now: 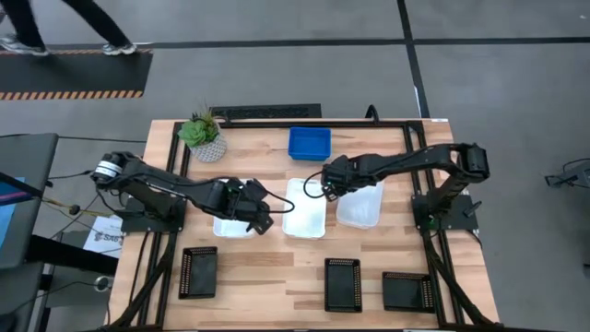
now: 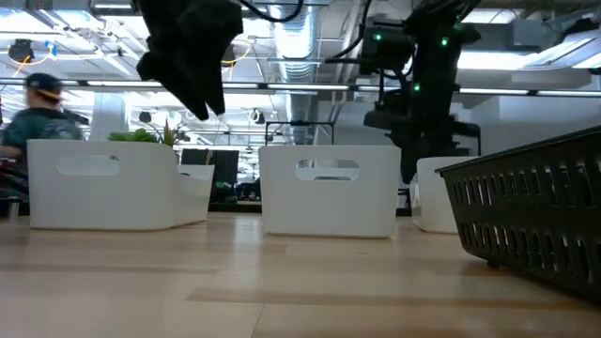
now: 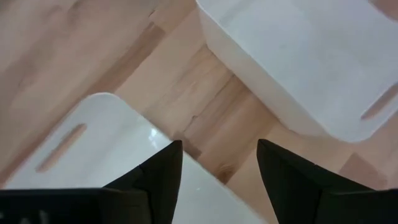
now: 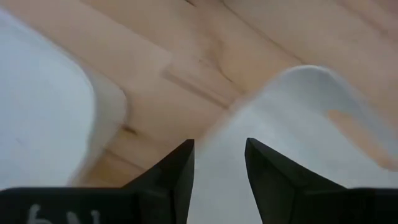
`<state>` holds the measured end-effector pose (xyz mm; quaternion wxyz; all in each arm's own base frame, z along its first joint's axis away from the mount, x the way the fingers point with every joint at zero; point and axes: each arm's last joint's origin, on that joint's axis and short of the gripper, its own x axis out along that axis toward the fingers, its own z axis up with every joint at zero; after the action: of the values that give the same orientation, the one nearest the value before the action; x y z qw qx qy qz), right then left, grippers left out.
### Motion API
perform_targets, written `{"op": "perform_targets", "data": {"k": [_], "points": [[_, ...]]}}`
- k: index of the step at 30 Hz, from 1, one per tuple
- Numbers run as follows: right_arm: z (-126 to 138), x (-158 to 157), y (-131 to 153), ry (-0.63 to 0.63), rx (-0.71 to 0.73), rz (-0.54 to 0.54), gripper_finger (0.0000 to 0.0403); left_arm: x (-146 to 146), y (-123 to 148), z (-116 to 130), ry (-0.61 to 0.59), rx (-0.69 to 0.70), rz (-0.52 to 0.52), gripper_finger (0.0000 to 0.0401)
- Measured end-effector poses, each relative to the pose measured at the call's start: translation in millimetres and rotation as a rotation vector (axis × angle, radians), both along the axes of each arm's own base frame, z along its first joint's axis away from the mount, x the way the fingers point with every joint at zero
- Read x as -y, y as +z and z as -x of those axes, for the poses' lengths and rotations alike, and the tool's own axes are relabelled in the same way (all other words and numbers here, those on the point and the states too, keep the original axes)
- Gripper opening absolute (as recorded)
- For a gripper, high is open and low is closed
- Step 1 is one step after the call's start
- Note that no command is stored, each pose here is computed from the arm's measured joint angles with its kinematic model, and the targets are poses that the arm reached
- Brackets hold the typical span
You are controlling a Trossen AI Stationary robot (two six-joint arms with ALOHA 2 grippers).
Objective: Stack baskets by color
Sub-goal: Stack the right white bin on the right white bin
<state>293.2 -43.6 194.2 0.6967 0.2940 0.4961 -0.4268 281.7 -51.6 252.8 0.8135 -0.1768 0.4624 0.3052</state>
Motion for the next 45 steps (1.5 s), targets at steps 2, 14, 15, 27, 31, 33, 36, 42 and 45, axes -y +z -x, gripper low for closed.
{"op": "perform_targets", "data": {"k": [2, 14, 15, 27, 31, 33, 36, 42, 45], "points": [[0.5, 1.0, -4.9, -0.043, 0.032, -0.004, 0.0164, 0.0, 8.2, 0.7, -0.033, 0.012, -0.01, 0.0196], [-16.6, -0.9, -39.3, -0.172, 0.091, -0.106, 0.0144, -8.0, 55.5, 39.9, -0.192, 0.059, -0.114, 0.0196], [-17.3, -0.6, -41.7, -0.185, 0.089, -0.11, 0.0132, -9.4, 59.8, 45.2, -0.199, 0.064, -0.124, 0.0196], [-14.4, -0.2, -39.4, -0.167, 0.068, -0.106, 0.0008, -22.2, 95.7, 93.7, -0.189, 0.188, -0.169, 0.0197], [-4.7, 1.7, -20.2, -0.132, 0.07, -0.065, 0.0006, -24.6, 101.3, 102.5, -0.178, 0.218, -0.178, 0.0197], [2.1, 4.0, -6.2, -0.086, 0.078, -0.026, 0.0004, -25.3, 103.3, 105.2, -0.176, 0.232, -0.176, 0.0197], [10.2, 7.3, 16.1, 0.059, 0.104, 0.046, 0.0003, -25.8, 104.8, 107.5, -0.175, 0.241, -0.175, 0.0197], [25.1, 10.1, 52.9, 0.52, 0.081, 0.226, 0.0002, -25.8, 104.8, 107.2, -0.174, 0.244, -0.174, 0.0197], [29.4, 9.3, 65.0, 0.829, 0.008, 0.359, 0.0002, -25.6, 105.1, 106.2, -0.167, 0.254, -0.171, 0.0197]]}}
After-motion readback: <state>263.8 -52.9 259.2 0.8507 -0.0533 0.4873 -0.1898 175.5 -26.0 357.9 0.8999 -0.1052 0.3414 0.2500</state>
